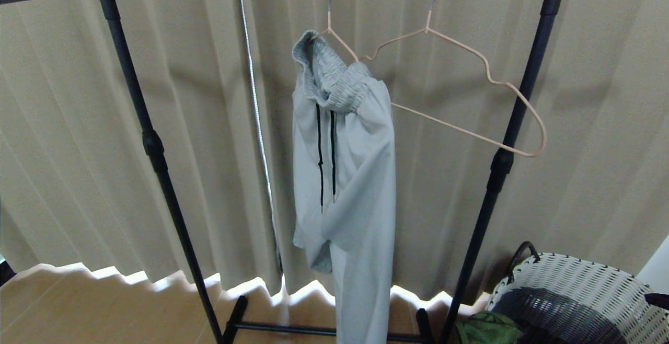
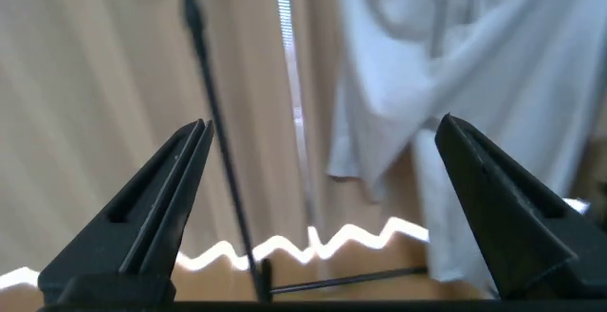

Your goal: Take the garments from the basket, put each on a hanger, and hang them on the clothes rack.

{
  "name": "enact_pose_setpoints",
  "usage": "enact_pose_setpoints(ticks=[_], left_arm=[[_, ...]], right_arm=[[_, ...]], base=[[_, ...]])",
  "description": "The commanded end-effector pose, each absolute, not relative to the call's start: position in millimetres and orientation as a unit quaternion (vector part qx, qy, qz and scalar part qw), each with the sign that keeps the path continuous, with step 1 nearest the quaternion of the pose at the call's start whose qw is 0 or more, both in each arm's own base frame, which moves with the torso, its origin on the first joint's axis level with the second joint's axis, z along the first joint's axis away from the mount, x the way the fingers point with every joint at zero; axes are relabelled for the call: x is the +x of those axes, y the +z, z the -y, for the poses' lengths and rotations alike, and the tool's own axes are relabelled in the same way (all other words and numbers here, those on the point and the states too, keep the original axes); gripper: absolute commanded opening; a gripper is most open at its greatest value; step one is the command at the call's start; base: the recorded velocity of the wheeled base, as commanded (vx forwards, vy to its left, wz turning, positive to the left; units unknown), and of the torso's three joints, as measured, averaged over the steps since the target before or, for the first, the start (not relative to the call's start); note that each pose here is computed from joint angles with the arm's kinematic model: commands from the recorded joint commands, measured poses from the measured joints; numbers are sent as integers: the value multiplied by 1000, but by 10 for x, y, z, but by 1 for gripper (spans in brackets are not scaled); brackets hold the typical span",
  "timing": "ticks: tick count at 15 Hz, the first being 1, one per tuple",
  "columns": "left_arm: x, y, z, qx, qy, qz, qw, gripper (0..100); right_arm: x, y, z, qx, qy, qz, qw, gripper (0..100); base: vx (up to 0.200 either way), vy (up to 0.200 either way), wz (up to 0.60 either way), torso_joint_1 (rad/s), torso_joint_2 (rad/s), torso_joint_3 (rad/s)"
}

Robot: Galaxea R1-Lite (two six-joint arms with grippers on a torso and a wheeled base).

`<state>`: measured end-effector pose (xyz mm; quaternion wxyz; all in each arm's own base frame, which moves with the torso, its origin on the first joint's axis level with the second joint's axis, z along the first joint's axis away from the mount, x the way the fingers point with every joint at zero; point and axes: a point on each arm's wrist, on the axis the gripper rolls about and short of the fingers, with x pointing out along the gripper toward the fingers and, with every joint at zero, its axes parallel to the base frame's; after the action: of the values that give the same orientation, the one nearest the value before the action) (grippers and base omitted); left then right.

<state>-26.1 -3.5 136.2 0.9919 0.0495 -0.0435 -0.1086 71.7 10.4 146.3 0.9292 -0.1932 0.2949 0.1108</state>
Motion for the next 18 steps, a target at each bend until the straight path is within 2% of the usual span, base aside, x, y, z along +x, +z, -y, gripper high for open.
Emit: enact_pose_setpoints(ticks=[1,3,4,7,9,12,14,16,18], left_arm=[[-18,1556,59,40,-167,-26,985,100],[117,1527,71,21,-174,-74,982,100],[142,1536,73,-5,-175,-84,981,100],[245,1500,81,-28,-176,-124,976,100],[243,1457,78,-34,-169,-133,976,100],[362,1350,85,-37,-171,-187,967,100],[441,1324,90,-40,-172,-206,962,100],[471,1335,98,-36,-179,-199,963,100],[527,1422,133,-22,-210,-171,962,100]], right_arm=[[899,1401,-168,-203,136,-340,908,100],[964,1350,-193,-204,147,-362,898,100],[967,1349,-196,-202,147,-362,898,100],[884,1360,-174,-199,143,-347,905,100],[855,1366,-158,-195,136,-341,909,100],[796,1379,-130,-172,123,-330,920,100],[776,1377,-116,-170,117,-327,922,100],[770,1352,-124,-170,128,-332,919,100],[854,1276,-183,-172,168,-363,900,100]], base=[[0,0,0,0,0,0],[0,0,0,0,0,0],[0,0,0,0,0,0],[0,0,0,0,0,0],[0,0,0,0,0,0],[0,0,0,0,0,0],[0,0,0,0,0,0],[0,0,0,0,0,0],[0,0,0,0,0,0]])
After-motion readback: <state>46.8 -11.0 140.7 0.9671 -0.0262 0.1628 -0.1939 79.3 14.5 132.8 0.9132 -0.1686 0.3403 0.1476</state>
